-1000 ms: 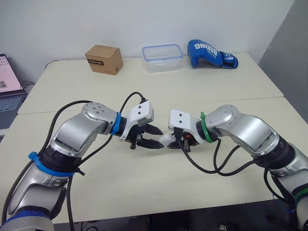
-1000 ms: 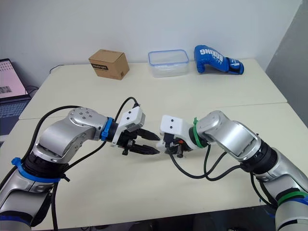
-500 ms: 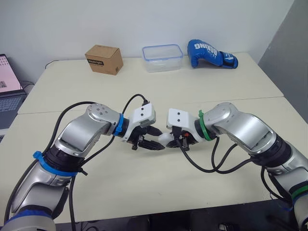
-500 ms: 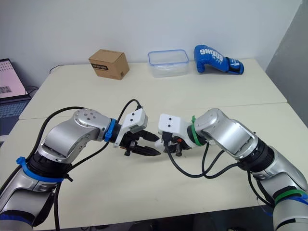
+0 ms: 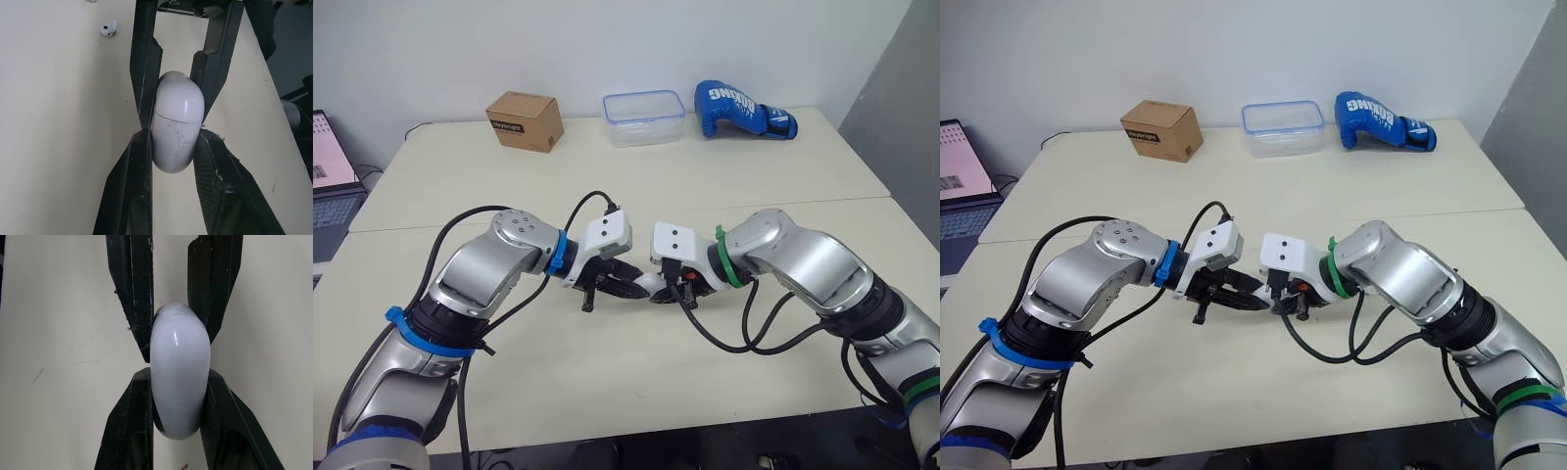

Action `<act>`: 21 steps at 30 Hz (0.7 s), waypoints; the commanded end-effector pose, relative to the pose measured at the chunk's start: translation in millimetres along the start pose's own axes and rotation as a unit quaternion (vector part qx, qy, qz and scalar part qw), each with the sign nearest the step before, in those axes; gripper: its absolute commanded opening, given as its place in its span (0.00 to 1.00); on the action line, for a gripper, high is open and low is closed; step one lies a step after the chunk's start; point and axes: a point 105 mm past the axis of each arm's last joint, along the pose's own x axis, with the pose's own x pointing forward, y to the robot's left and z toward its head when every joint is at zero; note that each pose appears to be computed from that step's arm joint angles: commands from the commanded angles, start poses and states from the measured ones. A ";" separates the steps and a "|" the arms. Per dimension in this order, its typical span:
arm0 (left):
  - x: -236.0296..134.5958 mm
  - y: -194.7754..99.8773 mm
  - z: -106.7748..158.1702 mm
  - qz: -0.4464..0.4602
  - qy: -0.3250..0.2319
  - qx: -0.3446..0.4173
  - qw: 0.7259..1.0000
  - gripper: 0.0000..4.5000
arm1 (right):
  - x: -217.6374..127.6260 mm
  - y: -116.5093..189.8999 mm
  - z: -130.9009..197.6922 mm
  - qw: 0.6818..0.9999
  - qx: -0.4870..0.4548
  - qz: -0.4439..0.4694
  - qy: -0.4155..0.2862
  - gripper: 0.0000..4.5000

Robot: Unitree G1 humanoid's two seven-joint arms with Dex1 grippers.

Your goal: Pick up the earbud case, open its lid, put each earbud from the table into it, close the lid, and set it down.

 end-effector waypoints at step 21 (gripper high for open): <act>-19.4 -7.7 -14.7 0.088 -0.163 0.017 0.983 0.18 | -59.1 16.4 0.3 0.982 0.014 0.010 -0.188 0.62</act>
